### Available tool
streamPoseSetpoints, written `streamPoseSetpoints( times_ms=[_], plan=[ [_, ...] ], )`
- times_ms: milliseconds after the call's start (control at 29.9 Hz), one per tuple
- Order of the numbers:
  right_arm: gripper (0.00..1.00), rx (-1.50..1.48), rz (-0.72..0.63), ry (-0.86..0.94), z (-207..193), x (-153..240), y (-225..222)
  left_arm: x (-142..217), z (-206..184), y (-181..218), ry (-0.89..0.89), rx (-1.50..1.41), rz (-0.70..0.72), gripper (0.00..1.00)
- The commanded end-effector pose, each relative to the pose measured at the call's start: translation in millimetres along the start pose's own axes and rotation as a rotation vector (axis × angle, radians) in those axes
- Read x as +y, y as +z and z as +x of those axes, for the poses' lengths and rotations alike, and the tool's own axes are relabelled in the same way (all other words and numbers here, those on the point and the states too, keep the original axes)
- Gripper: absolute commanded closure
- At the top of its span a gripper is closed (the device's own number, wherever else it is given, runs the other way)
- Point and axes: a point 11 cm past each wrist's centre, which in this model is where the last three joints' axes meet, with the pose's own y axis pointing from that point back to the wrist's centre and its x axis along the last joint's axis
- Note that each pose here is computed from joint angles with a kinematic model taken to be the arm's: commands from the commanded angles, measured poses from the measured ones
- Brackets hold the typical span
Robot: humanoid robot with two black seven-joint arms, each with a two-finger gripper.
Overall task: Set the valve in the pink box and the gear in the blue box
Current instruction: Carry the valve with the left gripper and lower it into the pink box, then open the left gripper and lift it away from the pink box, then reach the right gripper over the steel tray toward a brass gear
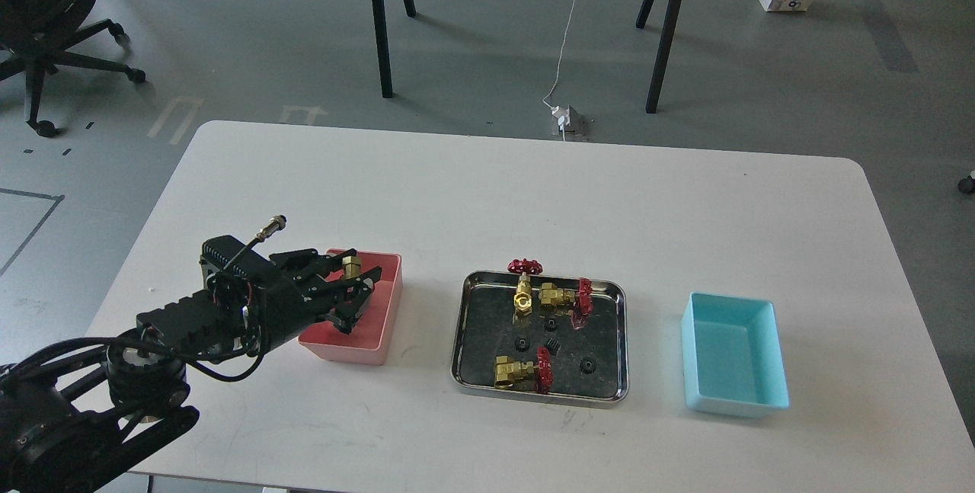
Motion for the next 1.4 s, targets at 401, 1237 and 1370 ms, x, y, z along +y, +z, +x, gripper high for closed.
streamPoseSetpoints(
  times_ms=[401, 1237, 1370],
  plan=[
    [0.02, 0.065, -0.015, -0.079, -30.6, -9.5, 5.8, -5.9, 72.3, -35.2, 0.198, 0.303, 0.074, 0.00],
    [0.02, 1.622, -0.218, -1.246, -265.4, 116.5, 255.9, 77.8, 413.6, -181.8, 0.892, 0.928, 0.077, 0.01],
    [0.02, 1.663, -0.217, -1.324, -283.4, 127.0, 297.5, 81.1, 418.2, -182.2, 0.924, 0.935, 0.080, 0.01]
  ],
)
